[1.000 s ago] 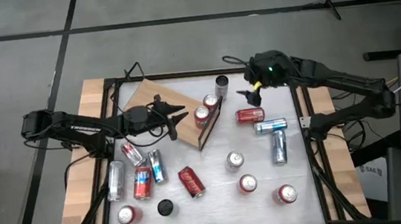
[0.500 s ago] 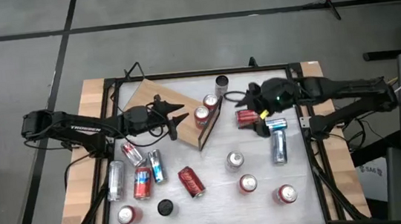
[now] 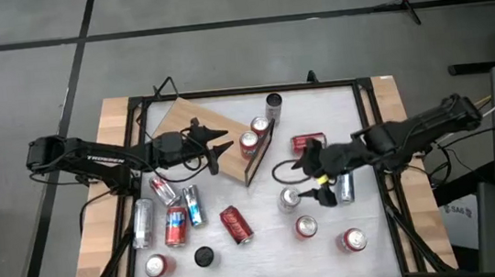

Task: Pick and place cans onto a shelf
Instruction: Put the center red soda can on the shelf

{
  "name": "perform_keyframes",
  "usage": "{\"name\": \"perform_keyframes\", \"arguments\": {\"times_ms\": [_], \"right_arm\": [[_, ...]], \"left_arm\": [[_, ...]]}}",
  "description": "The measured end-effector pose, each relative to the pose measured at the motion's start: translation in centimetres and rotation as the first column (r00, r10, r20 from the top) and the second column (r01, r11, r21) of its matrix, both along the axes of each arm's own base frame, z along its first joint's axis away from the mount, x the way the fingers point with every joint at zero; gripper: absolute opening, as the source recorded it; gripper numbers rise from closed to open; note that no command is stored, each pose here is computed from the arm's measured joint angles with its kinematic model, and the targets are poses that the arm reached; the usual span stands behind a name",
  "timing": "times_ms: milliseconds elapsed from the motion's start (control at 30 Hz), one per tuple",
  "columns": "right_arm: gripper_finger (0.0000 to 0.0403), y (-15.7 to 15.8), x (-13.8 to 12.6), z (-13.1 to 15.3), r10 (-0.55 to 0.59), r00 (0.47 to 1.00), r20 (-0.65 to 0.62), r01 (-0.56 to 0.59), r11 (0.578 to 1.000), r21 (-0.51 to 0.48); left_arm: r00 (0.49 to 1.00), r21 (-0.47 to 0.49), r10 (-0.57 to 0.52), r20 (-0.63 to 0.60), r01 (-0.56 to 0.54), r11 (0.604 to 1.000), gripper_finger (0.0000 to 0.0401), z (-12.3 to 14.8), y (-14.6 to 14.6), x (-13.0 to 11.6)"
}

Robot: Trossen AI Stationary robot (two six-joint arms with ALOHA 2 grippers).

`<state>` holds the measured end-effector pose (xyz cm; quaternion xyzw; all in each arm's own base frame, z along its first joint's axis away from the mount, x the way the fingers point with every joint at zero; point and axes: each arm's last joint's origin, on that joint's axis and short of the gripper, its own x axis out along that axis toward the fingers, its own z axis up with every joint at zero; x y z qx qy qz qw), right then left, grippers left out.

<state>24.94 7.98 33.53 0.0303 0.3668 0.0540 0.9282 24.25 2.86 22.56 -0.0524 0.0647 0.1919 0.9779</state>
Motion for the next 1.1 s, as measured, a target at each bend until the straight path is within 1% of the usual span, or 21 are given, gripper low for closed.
{"name": "perform_keyframes", "arguments": {"times_ms": [100,300,500,700,900,1100], "right_arm": [[0.0374,0.6,0.1,-0.3,0.003,1.000,-0.008,-0.003,1.000,-0.017],[0.0374,1.5,0.2,-0.8,-0.020,0.999,-0.030,0.020,1.000,0.019],[0.0374,2.6,0.0,-0.7,0.010,1.000,-0.015,-0.009,0.999,0.036],[0.0374,4.0,-0.5,-0.5,0.016,1.000,0.001,-0.016,0.995,0.098],[0.0374,5.7,-1.4,-0.4,-0.048,0.999,0.005,0.047,0.989,0.143],[0.0374,7.7,-2.7,-0.4,-0.081,0.997,-0.016,0.083,0.970,0.229]], "left_arm": [[1.000,-0.001,-0.005,0.000,0.005,1.000,0.0183,0.0,0.0,0.0],[1.000,0.000,-0.003,0.000,0.003,1.000,0.0183,0.0,0.0,0.0],[1.000,-0.004,-0.003,0.002,0.003,1.000,0.0183,0.0,0.0,0.0],[1.000,-0.005,-0.003,0.002,0.003,1.000,0.0183,0.0,0.0,0.0],[1.000,-0.006,-0.003,0.002,0.003,1.000,0.0183,0.0,0.0,0.0],[1.000,-0.006,-0.003,-0.002,0.003,1.000,0.0183,0.0,0.0,0.0]]}}
